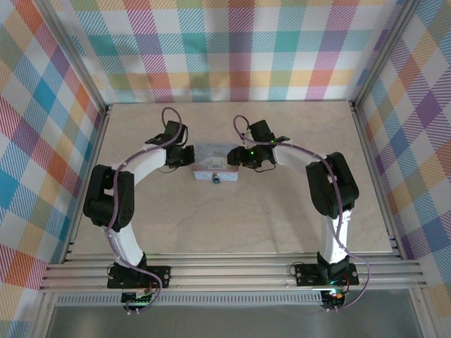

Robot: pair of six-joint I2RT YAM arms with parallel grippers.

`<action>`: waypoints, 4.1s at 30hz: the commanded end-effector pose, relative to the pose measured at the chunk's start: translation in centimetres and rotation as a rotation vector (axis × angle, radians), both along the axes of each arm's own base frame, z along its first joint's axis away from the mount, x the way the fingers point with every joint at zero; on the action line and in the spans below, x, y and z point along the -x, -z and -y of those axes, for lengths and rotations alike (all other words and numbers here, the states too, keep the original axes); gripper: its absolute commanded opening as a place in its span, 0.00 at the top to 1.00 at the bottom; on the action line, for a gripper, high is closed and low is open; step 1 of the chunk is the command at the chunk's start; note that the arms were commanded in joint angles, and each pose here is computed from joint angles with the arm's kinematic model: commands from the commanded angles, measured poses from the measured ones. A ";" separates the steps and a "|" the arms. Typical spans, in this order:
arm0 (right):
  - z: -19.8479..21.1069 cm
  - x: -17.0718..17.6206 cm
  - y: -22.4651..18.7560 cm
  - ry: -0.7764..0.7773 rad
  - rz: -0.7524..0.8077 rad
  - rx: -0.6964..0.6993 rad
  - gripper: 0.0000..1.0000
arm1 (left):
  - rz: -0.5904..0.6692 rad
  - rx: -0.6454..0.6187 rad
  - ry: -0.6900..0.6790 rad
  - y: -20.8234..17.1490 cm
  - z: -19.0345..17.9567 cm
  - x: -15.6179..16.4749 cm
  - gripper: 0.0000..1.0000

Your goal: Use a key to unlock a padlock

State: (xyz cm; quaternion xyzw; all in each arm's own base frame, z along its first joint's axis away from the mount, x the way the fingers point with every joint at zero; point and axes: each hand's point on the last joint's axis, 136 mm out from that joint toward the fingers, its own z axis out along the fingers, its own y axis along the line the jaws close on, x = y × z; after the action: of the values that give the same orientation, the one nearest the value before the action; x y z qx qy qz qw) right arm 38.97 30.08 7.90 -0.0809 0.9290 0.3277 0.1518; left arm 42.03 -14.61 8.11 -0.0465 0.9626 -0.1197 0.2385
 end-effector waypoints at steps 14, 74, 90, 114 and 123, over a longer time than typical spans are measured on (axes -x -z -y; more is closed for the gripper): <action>7.1 7.0 -4.8 0.233 0.102 0.225 0.39 | 0.147 0.084 0.112 -7.5 -0.3 8.5 1.00; -5.0 3.2 4.1 0.283 0.243 0.440 0.85 | 0.349 0.466 0.337 -2.9 2.3 18.8 1.00; -5.1 7.3 -0.8 0.131 -0.076 0.169 1.00 | 0.454 0.545 0.467 -5.3 4.9 17.6 1.00; -4.3 7.7 -7.6 0.114 -0.307 -0.156 1.00 | 0.647 0.625 0.542 -6.7 9.4 12.2 1.00; -4.5 7.5 -8.2 0.115 -0.345 -0.195 1.00 | 0.643 0.626 0.566 -5.7 9.9 11.7 1.00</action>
State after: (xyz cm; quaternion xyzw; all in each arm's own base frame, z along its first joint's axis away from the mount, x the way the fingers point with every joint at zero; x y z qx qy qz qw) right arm 30.99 33.68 12.12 0.0590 0.9270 0.3705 0.0005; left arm 30.17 -23.64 12.32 0.1618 0.7593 -0.4555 0.4357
